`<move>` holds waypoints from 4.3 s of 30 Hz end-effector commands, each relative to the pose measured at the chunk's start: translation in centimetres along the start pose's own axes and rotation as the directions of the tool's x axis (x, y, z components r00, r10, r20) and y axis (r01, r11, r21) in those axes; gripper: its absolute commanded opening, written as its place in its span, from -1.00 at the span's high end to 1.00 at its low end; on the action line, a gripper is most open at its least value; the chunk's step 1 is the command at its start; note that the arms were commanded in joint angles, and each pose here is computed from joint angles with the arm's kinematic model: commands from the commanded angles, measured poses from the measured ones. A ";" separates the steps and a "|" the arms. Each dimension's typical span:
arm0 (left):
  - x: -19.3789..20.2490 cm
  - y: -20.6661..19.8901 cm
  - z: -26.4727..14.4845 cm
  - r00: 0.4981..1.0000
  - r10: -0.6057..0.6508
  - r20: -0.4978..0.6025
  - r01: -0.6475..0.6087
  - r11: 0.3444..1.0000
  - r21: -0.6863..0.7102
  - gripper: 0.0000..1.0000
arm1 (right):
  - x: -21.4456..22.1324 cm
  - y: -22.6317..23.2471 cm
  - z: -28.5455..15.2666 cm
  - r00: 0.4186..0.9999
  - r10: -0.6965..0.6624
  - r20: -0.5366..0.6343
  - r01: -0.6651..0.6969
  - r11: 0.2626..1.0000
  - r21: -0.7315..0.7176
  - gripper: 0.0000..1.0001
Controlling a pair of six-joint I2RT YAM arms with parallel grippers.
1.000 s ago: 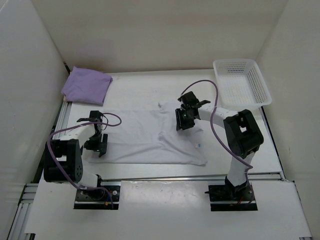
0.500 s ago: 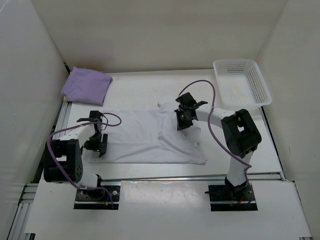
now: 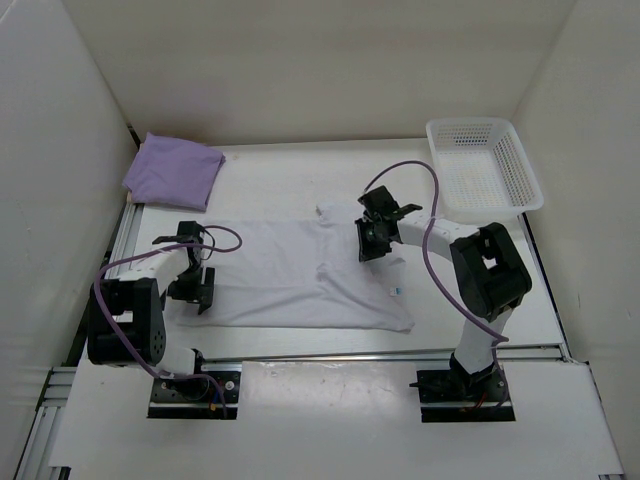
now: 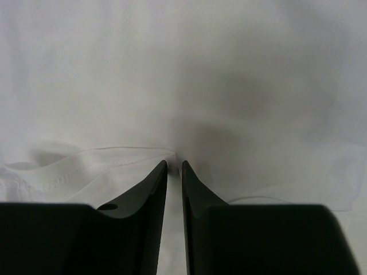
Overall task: Fold and stack the t-shirts
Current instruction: Fold the flattened tshirt in 1/3 of the way, then grap the side of the flattened tshirt furthest away from the robot with both arms
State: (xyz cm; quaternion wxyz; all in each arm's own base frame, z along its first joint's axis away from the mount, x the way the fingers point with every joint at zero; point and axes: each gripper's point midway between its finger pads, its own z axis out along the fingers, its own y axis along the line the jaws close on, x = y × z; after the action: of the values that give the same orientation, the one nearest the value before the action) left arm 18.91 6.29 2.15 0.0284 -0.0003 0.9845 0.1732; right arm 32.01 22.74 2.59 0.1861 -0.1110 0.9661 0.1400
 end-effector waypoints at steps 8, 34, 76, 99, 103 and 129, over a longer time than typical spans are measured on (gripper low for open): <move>1.4 -0.7 2.9 0.998 -0.038 -0.050 0.038 0.999 0.005 -0.99 | -0.1 0.9 -0.5 1.000 -0.004 0.019 0.005 0.999 -0.041 0.76; 2.8 -0.7 3.7 0.993 -0.047 -0.105 0.048 0.999 0.014 -0.99 | -1.4 -5.0 -3.1 0.973 0.171 0.154 -0.196 0.967 0.165 0.11; 4.5 0.2 2.2 0.969 -0.231 -0.087 0.241 0.964 0.117 0.80 | 19.1 -7.7 -9.4 0.820 0.571 -0.033 -0.558 0.811 0.176 1.00; -14.0 3.1 -4.3 0.936 -0.298 0.188 0.232 0.923 0.308 -1.00 | -10.6 -4.9 -9.9 0.966 0.203 0.160 -0.214 0.975 0.056 -0.06; -18.1 1.6 -3.2 0.943 -0.276 0.188 0.192 0.910 0.368 -1.00 | -16.0 -5.4 -5.2 0.961 0.246 0.129 -0.249 0.969 0.004 -0.06; -21.1 -3.6 1.5 0.972 -0.200 0.121 0.124 0.880 0.459 0.28 | -10.4 -2.9 4.3 0.966 0.242 -0.091 -0.248 0.967 -0.062 0.87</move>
State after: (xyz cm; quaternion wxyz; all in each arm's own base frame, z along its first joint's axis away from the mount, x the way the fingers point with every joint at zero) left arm 41.40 5.09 1.40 0.1409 -0.0662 0.9876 -0.0205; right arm 44.37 24.21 2.02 0.1376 -0.0102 0.9712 0.1945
